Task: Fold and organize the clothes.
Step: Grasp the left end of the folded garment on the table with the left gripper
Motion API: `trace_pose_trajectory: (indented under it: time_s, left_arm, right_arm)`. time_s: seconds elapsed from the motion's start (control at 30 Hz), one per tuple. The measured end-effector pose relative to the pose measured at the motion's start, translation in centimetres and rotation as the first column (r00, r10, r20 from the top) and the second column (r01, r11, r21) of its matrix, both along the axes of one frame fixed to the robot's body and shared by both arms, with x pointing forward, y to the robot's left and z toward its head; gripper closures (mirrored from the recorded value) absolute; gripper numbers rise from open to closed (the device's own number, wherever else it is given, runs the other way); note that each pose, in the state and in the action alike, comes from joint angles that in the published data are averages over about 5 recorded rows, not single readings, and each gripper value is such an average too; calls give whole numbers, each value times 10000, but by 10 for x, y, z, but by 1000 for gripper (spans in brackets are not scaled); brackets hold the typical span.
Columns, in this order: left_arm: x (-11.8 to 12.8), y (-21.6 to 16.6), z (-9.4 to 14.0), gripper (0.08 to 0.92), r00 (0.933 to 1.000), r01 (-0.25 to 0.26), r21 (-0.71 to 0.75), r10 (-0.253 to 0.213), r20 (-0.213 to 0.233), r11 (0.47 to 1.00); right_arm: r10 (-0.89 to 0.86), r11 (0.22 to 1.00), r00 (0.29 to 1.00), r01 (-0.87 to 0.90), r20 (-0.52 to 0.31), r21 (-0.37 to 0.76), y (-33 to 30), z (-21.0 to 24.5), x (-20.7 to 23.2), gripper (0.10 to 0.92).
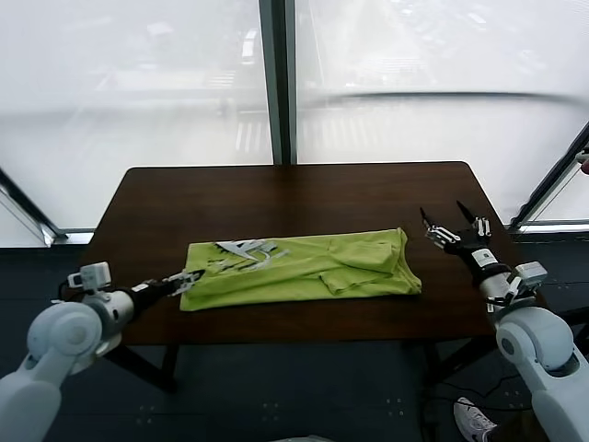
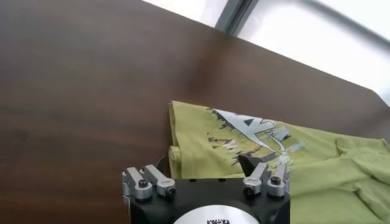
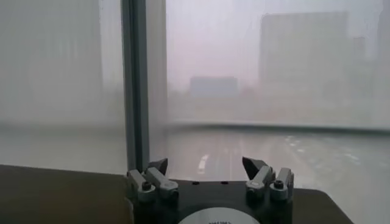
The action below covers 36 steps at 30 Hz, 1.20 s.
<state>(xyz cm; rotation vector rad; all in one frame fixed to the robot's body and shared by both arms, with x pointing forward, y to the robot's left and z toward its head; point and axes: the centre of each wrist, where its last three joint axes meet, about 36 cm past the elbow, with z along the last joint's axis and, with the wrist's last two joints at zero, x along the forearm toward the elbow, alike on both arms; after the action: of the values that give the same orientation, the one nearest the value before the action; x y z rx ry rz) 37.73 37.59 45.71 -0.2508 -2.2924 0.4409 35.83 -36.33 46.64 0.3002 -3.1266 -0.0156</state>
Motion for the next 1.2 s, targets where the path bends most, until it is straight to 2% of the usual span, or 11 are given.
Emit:
trace_pose_trajectory:
  time_s: [0.5, 0.67, 0.8, 0.93, 1.03, 1.13, 1.2]
  left_arm:
    - [5, -11, -15, 96, 9997, 227, -867, -234, -73, 9960]
    - [8, -10, -20, 149, 9998, 129, -913, -140, -120, 9957]
    - [8, -9, -21, 303, 9998, 101, -856, -115, -158, 9963]
    - [6, -10, -20, 561, 9998, 125, -749, -138, -166, 9971]
    - [4, -11, -17, 724, 9999, 115, -710, -123, -108, 9974]
    - [1, -11, -10, 808, 9999, 131, -629, -128, 38, 9979]
    - [-1, -9, -4, 823, 9997, 155, -407, -147, 185, 9991]
  right_arm:
    - [-78, 9997, 10000, 77, 37, 229, 5, 1, -7, 115]
    - [-90, 9995, 9999, 88, 63, 308, 7, 1, -11, 115]
    - [-105, 9993, 9999, 101, 116, 359, 9, 3, -12, 115]
    - [-269, 9988, 9996, 263, 132, 414, 9, 3, -13, 115]
    - [-493, 9976, 9987, 485, 139, 490, 9, 3, -13, 115]
    - [-721, 9956, 9972, 707, 196, 614, 10, 2, -13, 115]
    - [-842, 9940, 9961, 823, 246, 718, 12, 0, -13, 115]
